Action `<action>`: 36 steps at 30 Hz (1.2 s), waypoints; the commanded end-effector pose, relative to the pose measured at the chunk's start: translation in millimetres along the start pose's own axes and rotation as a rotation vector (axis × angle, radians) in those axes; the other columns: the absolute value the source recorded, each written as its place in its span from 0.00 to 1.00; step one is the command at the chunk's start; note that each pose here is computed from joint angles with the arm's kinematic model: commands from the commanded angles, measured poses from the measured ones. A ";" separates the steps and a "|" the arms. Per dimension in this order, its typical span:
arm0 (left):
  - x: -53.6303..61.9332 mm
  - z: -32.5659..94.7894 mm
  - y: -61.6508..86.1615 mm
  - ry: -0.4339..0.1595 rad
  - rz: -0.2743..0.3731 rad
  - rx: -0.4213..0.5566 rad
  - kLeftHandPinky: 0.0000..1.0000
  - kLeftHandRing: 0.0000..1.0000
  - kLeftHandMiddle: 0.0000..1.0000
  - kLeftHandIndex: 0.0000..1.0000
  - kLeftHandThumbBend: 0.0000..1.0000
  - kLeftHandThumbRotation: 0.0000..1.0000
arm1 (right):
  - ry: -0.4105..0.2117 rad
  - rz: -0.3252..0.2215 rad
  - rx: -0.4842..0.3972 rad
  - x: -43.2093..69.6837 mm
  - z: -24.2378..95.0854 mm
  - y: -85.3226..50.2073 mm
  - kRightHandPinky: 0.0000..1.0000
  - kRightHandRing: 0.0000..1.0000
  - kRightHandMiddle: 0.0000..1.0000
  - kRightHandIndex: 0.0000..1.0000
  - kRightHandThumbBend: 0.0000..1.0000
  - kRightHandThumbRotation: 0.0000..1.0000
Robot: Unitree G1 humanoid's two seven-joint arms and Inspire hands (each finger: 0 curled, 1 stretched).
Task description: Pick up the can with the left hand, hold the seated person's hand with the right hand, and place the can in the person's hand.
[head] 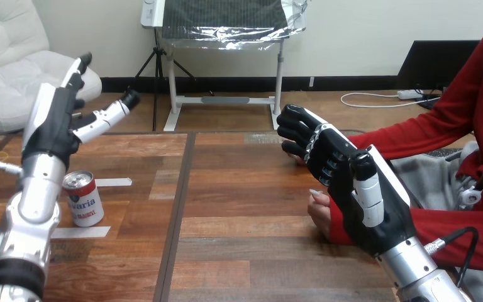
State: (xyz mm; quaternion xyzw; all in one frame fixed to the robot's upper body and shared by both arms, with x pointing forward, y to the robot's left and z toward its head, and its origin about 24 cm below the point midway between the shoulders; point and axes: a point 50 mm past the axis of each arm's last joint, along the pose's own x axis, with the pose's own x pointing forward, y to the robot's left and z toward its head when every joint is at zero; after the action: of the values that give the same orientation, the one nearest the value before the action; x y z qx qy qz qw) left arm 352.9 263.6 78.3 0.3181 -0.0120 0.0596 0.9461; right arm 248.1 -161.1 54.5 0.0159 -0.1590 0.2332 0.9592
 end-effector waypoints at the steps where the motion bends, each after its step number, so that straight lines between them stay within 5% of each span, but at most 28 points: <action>1: 20.9 24.7 16.1 -0.022 0.036 0.030 0.86 0.96 0.98 0.98 0.72 0.48 | -0.089 0.005 -0.019 17.8 14.5 -2.1 0.91 0.91 0.90 0.89 0.94 1.00; 28: 23.1 10.3 8.1 0.135 0.028 0.061 0.85 0.96 0.98 0.99 0.77 0.46 | -0.096 0.016 -0.028 18.1 15.5 -2.5 0.90 0.91 0.90 0.89 0.93 1.00; 36: 20.9 2.8 5.5 0.189 0.021 0.094 0.82 0.95 0.98 0.98 0.85 0.36 | -0.097 0.014 -0.020 17.2 15.8 -2.4 0.89 0.91 0.89 0.89 0.93 1.00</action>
State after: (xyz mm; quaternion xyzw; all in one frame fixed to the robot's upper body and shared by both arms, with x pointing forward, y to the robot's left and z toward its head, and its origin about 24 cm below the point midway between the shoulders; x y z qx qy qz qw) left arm 357.4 271.3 56.9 0.3400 0.1085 0.0863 0.9302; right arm 248.0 -161.4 54.6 0.0153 -0.1591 0.2342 0.9590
